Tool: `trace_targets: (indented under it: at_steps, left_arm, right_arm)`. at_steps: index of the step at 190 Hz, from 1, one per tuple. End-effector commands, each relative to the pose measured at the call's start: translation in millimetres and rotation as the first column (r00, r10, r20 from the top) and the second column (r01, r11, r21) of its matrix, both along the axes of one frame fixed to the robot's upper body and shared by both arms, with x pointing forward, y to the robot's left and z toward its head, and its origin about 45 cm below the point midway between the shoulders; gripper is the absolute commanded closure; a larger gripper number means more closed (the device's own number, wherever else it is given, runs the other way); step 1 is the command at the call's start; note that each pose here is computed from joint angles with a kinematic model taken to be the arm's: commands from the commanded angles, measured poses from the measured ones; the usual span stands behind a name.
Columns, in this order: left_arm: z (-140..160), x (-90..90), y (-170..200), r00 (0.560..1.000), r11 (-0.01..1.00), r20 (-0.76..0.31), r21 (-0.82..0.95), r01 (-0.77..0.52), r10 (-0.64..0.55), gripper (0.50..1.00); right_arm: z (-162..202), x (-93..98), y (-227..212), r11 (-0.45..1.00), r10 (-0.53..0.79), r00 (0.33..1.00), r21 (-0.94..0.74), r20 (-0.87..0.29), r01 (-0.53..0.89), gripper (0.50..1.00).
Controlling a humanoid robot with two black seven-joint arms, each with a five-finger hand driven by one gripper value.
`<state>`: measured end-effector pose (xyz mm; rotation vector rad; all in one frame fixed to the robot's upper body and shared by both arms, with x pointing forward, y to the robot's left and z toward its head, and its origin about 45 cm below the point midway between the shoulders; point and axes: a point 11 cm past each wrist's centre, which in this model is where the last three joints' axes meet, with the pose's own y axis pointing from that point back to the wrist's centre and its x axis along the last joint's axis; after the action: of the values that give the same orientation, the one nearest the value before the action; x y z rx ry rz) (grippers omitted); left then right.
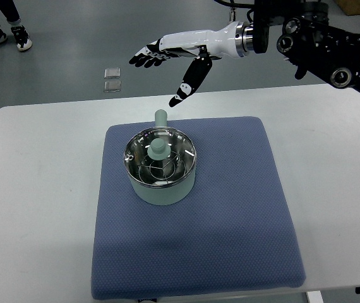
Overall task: Open lid and place right of pot
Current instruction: 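Move the right hand over the pot toward the green lid knob, then lower the right hand onto the lid and close fingers around the knob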
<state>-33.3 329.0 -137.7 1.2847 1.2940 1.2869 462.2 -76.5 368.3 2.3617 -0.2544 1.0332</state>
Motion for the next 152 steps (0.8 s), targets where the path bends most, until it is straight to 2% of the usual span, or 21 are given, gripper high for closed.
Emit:
trace_targets:
  at_steps: [1,27,64,100,152]
  left_arm:
    - [0.0,0.0,0.0,1.0,1.0,0.0,0.0,0.001,-0.001,0.5]
    - [0.0,0.0,0.0,1.0,1.0,0.0,0.0,0.001,-0.001,0.5]
    - [0.1,-0.9,1.0,1.0,1.0,-0.002,0.003,-0.001,0.001,0.5]
    - [0.5,-1.2,4.7,1.0,1.0,-0.002,0.014,-0.001,0.001,0.5]
    - [0.5,-1.2,4.7,1.0,1.0,-0.002,0.014,-0.001,0.001,0.5]
  right_arm:
    - [-8.9,-9.8,24.4,0.99,0.078,0.996,-0.119,0.044,-0.072,0.564]
    - [-28.6,-23.8,49.9,0.954,0.171,0.983,-0.259,0.062,-0.15,0.564]
    - [-39.4,-38.7,75.3,0.914,0.262,0.961,-0.344,0.092,-0.216,0.566]
    - [-59.1,-36.4,66.5,0.874,0.287,0.949,-0.44,0.128,-0.205,0.566]
    - [-64.8,-29.9,53.8,0.872,0.277,0.948,-0.457,0.159,-0.178,0.572]
